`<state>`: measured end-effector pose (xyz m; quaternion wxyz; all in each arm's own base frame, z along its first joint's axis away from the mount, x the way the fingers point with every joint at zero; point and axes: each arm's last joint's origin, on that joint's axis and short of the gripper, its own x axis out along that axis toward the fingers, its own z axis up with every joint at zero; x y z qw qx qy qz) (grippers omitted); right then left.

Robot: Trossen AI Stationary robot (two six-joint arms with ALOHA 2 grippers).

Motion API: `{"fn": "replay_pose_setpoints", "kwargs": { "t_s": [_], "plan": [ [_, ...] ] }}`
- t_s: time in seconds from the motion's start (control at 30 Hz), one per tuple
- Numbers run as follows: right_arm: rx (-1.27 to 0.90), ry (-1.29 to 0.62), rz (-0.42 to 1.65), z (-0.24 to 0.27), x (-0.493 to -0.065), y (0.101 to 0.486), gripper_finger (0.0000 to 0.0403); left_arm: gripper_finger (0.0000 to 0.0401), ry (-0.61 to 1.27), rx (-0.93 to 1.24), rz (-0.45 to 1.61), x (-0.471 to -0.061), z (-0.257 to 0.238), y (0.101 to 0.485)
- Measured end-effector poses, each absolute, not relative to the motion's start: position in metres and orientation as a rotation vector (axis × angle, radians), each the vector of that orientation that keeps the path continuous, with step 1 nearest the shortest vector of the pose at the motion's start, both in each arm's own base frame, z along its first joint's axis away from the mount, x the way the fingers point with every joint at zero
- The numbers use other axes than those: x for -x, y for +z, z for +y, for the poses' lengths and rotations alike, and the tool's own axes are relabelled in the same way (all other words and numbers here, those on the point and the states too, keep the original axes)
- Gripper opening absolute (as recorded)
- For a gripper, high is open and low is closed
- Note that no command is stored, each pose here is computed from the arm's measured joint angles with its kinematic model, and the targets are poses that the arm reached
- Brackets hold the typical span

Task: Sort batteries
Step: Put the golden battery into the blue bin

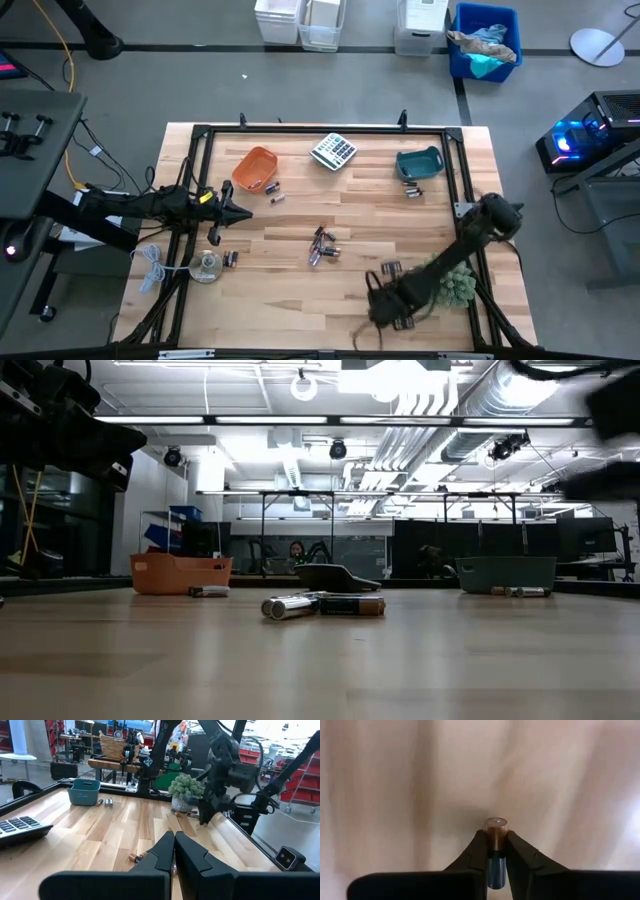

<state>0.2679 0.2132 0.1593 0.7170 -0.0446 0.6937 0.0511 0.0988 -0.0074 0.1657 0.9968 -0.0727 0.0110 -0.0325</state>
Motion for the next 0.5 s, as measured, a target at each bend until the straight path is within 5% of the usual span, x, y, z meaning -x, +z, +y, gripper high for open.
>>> {"fn": "replay_pose_setpoints", "kwargs": {
  "t_s": [0.13,0.23,0.5],
  "plan": [
    [0.100,-0.061,1.459,0.161,-0.278,0.204,0.0033,0.0005,-0.065,0.146,0.021,-0.099,-0.007,0.166],
    [0.049,-0.362,1.399,0.100,-0.271,0.230,0.0033,0.0005,-0.065,0.145,0.021,-0.099,-0.007,0.166],
    [-0.415,-1.011,1.178,-0.046,-0.192,0.247,0.0033,0.0005,-0.065,0.145,0.022,-0.099,-0.007,0.166]
  ]
}}
